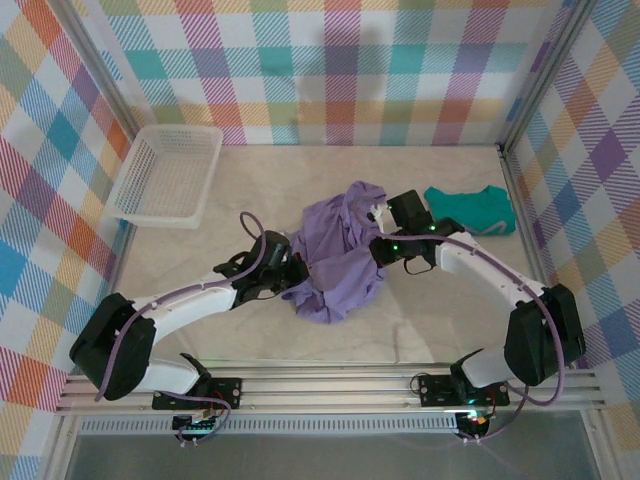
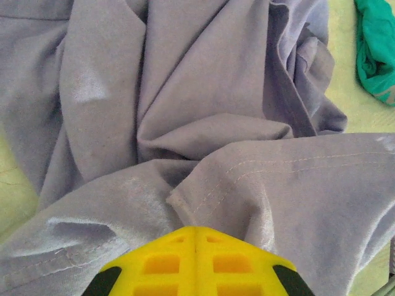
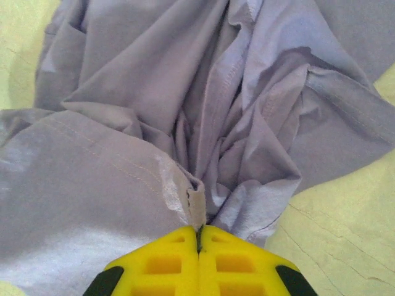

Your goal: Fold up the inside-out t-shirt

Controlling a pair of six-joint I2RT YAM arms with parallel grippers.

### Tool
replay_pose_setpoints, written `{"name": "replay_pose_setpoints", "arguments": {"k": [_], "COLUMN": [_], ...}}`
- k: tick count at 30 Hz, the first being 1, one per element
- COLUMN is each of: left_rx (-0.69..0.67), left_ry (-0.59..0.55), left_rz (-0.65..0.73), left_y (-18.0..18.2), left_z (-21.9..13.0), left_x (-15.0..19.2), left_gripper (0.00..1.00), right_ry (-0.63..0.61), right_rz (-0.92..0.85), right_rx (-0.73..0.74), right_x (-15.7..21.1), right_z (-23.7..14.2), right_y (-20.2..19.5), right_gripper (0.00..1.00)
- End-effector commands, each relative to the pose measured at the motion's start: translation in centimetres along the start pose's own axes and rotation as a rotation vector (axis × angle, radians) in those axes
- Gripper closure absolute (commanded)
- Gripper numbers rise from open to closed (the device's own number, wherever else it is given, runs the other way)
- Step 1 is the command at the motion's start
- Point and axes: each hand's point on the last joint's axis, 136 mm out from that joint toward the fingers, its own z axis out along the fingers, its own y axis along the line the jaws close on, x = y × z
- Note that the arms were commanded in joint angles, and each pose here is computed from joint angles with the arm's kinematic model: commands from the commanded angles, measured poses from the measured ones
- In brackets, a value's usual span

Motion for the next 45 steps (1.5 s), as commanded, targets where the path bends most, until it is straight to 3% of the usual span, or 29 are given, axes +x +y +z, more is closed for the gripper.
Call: {"name": "replay_pose_setpoints", "arguments": {"k": [1, 6, 14, 20, 38, 45], "left_rx": [-0.020, -0.017, -0.045, -0.065, -0.006, -0.002], "left_ry": [0.002, 0.038, 0.057, 0.058, 0.083, 0.060], "left_rz": [0.022, 0.019, 0.015, 0.011, 0.007, 0.014], "left_y": [0.4, 0.5, 0.8, 1.3, -0.2, -0.4], "left_z": [0.2, 0.7, 1.6, 1.7, 3.4, 3.4], "left_x": [0.3, 0.9, 1.0, 1.1, 1.0, 0.3], "left_gripper": [1.00, 1.00, 0.76, 0.70, 0.77, 0.95], "right_ry": [-0.054, -0.034, -0.025, -0.016, -0.011, -0.016], "right_rz": [0.020, 0.039, 0.037, 0.037, 0.033, 0.032], "right_rx": [-0.077, -0.040, -0.035, -0.031, -0.037, -0.027], "right_x": [-0.5, -0.1, 0.0, 0.2, 0.2, 0.2], "right_z": [-0.1, 0.4, 0.4, 0.6, 0.6, 0.5], "right_y": [1.2, 0.4, 0.4, 0.2, 0.4, 0.2], "right_gripper": [1.00, 1.00, 1.00, 1.00, 1.00, 1.00]}}
